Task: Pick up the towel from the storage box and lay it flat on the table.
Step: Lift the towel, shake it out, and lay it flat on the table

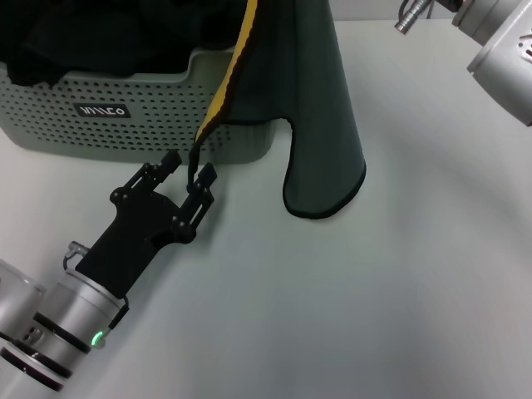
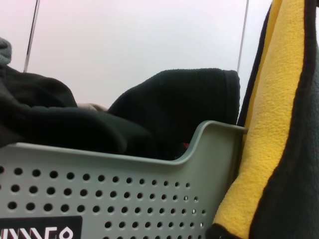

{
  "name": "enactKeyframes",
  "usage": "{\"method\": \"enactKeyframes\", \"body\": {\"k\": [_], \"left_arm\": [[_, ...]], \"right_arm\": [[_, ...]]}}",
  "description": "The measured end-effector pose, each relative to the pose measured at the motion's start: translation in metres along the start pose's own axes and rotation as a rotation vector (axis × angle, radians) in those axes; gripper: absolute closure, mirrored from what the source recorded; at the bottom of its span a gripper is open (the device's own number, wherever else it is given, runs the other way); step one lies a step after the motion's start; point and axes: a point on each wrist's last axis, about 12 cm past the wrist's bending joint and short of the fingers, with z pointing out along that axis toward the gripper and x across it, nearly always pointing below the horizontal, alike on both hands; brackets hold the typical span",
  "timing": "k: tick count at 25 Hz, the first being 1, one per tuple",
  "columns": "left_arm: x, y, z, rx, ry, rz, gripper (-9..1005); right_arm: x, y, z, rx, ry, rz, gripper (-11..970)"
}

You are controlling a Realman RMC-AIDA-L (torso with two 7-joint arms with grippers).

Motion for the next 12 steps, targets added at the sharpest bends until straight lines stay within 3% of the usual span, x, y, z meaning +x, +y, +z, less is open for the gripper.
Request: {"method": "enactKeyframes", "body": {"k": [12], "left_arm": [[-0.0037, -0.0009, -0.0029, 0.014, -0.036, 0.004, 698]], "right_arm": [[0.0035, 0.0003, -0.0003, -0.001, 0.012, 0.001, 950]]}}
